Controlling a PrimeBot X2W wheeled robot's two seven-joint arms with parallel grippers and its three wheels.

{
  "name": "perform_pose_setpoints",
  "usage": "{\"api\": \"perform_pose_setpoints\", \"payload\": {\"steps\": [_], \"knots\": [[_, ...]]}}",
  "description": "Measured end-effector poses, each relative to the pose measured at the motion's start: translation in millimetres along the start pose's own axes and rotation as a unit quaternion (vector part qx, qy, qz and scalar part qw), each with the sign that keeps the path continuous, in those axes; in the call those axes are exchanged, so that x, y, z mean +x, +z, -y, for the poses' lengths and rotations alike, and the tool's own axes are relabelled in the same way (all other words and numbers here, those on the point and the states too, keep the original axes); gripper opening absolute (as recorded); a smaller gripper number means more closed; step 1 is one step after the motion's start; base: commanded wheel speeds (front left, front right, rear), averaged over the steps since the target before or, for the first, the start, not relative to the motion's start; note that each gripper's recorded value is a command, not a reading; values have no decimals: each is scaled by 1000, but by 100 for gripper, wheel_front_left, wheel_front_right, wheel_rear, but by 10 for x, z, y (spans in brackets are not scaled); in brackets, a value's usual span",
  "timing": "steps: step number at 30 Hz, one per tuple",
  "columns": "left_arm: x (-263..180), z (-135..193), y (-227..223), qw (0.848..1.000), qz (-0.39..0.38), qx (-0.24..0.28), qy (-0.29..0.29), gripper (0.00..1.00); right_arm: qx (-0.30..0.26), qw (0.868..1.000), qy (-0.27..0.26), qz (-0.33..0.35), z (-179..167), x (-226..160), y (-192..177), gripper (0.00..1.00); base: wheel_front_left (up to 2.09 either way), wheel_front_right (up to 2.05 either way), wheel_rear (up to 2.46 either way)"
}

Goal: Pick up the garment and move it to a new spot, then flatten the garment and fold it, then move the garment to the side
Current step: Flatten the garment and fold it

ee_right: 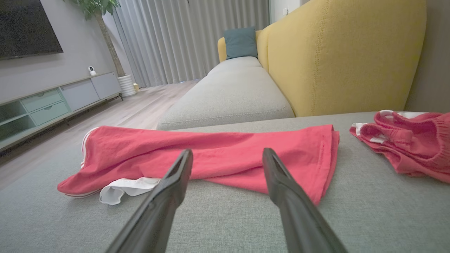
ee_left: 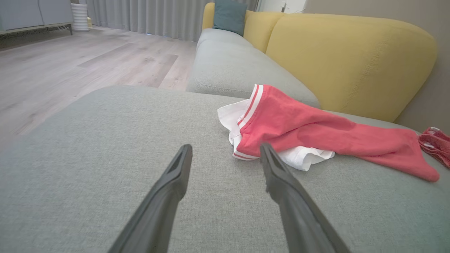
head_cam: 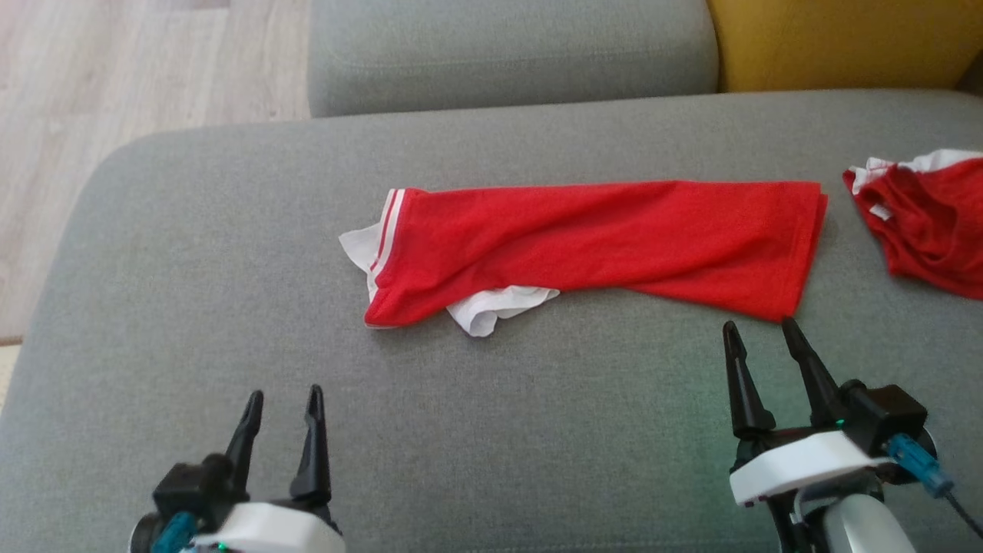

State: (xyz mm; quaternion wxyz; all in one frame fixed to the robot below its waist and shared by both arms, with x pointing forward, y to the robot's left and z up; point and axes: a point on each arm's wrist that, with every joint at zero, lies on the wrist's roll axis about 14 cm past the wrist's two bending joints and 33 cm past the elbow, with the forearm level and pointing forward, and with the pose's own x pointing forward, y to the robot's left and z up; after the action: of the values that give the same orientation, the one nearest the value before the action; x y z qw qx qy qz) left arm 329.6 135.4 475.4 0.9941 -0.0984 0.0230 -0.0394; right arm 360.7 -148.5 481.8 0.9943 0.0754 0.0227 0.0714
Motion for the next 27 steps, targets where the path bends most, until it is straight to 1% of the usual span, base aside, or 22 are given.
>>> {"api": "perform_pose_setpoints", "payload": {"steps": [3,8,12,19,24,25,26,27], "knots": [[116,98,-49,1000,-9,2,-21,100,1,1000,-2,-8,16,17,-49,100,0,0,0],[454,317,-135,997,-31,22,-73,100,4,1000,-8,-25,59,67,-165,100,0,0,0],[714,447,-308,992,-60,39,-106,100,2,1000,-15,-25,134,207,-170,100,0,0,0],[1105,508,-639,985,-102,50,-126,100,1,998,-38,-40,321,314,-315,100,0,0,0],[1275,501,-897,980,-138,58,-130,100,1,997,-53,-51,434,360,-413,100,0,0,0],[1295,506,-930,979,-143,59,-131,84,2,997,-55,-49,451,370,-414,100,0,0,0],[1308,515,-949,979,-145,59,-132,39,2,997,-57,-50,463,372,-422,100,0,0,0],[1313,520,-965,978,-147,59,-133,0,2,997,-58,-52,470,369,-436,100,0,0,0]]}}
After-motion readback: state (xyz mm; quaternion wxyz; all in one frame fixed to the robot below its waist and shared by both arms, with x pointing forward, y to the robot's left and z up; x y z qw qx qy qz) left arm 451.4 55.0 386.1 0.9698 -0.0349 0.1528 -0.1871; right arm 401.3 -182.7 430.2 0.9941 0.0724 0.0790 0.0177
